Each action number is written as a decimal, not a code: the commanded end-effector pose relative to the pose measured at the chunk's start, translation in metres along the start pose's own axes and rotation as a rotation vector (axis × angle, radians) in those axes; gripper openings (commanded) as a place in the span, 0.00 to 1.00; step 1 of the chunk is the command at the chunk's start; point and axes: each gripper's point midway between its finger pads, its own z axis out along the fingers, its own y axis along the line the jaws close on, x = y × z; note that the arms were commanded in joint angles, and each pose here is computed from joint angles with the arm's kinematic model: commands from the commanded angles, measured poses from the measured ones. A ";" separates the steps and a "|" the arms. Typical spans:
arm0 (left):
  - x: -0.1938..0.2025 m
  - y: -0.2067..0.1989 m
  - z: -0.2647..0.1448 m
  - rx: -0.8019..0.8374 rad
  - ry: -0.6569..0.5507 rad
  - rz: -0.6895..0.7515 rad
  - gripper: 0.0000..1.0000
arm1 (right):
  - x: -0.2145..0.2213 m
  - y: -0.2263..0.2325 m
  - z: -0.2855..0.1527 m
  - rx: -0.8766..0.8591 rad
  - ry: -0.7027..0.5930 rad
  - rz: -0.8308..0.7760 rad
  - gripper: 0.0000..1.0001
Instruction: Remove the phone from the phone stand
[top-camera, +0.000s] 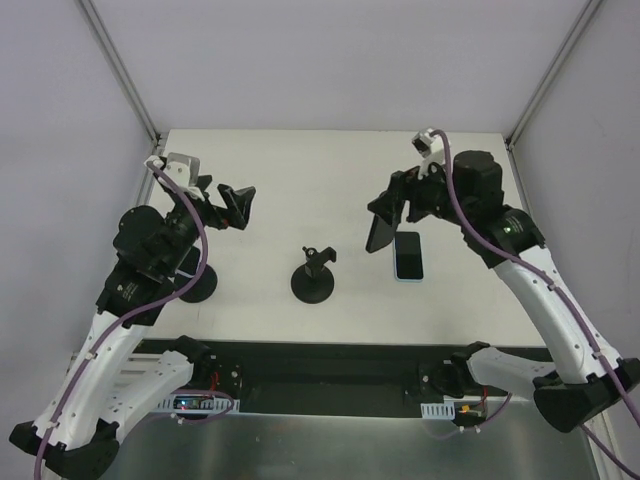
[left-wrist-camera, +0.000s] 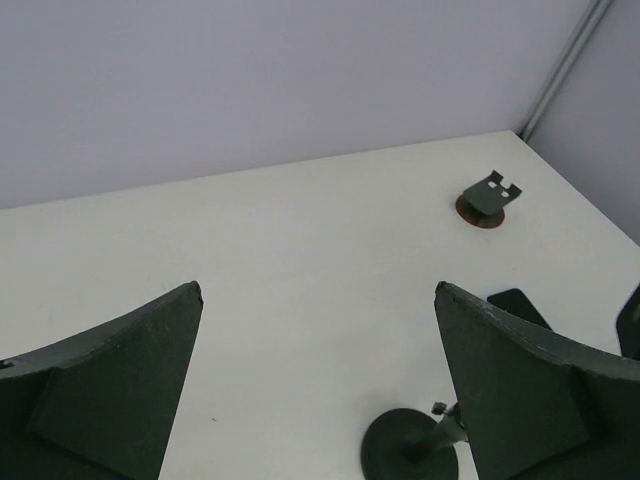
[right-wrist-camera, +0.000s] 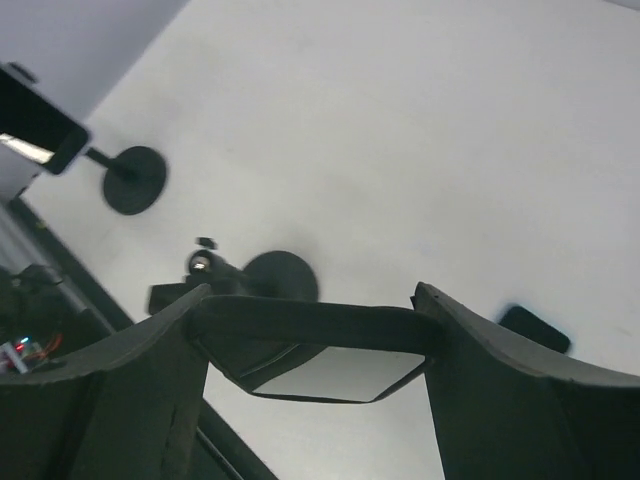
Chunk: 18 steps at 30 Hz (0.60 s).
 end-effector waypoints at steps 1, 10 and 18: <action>-0.034 0.017 -0.001 -0.085 -0.062 0.130 0.99 | 0.022 -0.070 -0.044 0.306 0.097 0.048 0.01; 0.003 0.035 0.003 -0.145 -0.052 0.189 0.99 | 0.096 -0.163 -0.043 0.603 0.385 0.215 0.01; 0.004 0.046 -0.013 -0.192 -0.130 0.233 0.99 | 0.135 -0.229 -0.049 0.779 0.586 0.286 0.01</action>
